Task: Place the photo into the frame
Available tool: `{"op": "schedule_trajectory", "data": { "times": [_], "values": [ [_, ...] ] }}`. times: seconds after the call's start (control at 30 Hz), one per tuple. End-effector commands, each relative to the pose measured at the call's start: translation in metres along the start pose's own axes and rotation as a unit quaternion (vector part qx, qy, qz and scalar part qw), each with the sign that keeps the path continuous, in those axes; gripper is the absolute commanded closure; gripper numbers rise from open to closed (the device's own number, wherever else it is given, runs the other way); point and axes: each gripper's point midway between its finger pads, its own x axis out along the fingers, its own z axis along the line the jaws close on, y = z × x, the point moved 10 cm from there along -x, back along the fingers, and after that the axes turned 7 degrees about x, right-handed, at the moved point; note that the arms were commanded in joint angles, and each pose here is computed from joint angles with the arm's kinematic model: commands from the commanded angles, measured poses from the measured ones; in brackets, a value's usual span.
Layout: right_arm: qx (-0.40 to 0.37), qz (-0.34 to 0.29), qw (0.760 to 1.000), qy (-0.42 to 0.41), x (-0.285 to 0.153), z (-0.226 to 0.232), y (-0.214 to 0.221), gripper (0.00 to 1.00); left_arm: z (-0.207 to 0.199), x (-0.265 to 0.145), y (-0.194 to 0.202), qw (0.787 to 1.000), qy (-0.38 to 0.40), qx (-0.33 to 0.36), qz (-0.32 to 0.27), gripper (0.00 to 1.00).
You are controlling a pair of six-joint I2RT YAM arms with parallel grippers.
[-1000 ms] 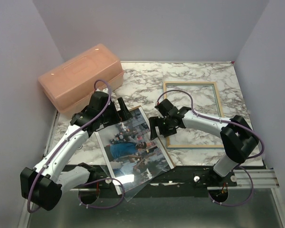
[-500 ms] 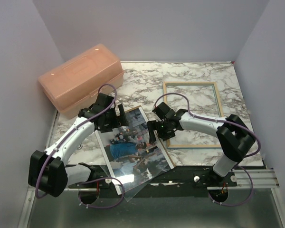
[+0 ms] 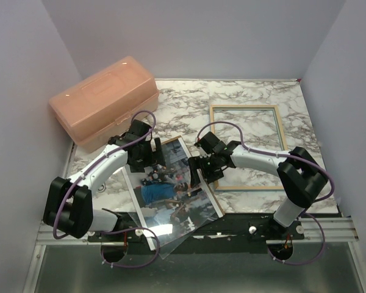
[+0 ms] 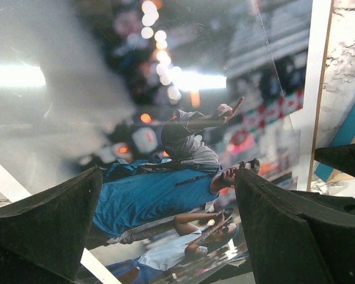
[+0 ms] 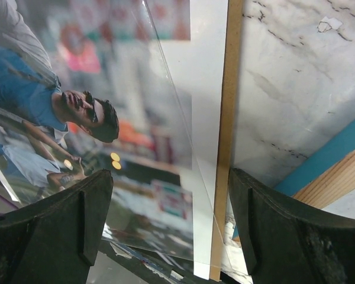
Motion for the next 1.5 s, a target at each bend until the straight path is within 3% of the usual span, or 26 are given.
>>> {"op": "schedule_trajectory", "data": {
  "times": [0.0,0.33,0.5,0.67,0.9,1.47],
  "values": [
    [0.002,0.033,0.996,-0.077,0.002,0.017,0.003,0.15,0.003,0.007,0.000,1.000,-0.001,0.008,0.008,0.06],
    [0.008,0.024,0.993,-0.117,-0.013,0.029,0.001,0.21,0.004,0.018,0.003,0.999,0.004,0.013,0.030,0.09],
    [0.014,0.028,0.995,-0.090,-0.014,0.023,0.005,0.31,0.003,0.021,0.003,0.999,0.013,0.016,0.035,0.19],
    [0.018,0.029,0.997,-0.070,-0.016,0.018,0.011,0.36,0.003,0.020,0.003,0.999,0.015,0.019,0.033,0.20],
    [0.015,0.000,1.000,-0.013,-0.023,0.010,0.010,0.18,0.005,0.021,0.005,0.999,0.000,0.022,0.038,0.21],
    [0.018,0.032,0.998,0.047,-0.028,-0.013,0.042,0.16,0.002,0.020,0.005,0.999,-0.010,0.034,0.041,0.22]
  ]
}}
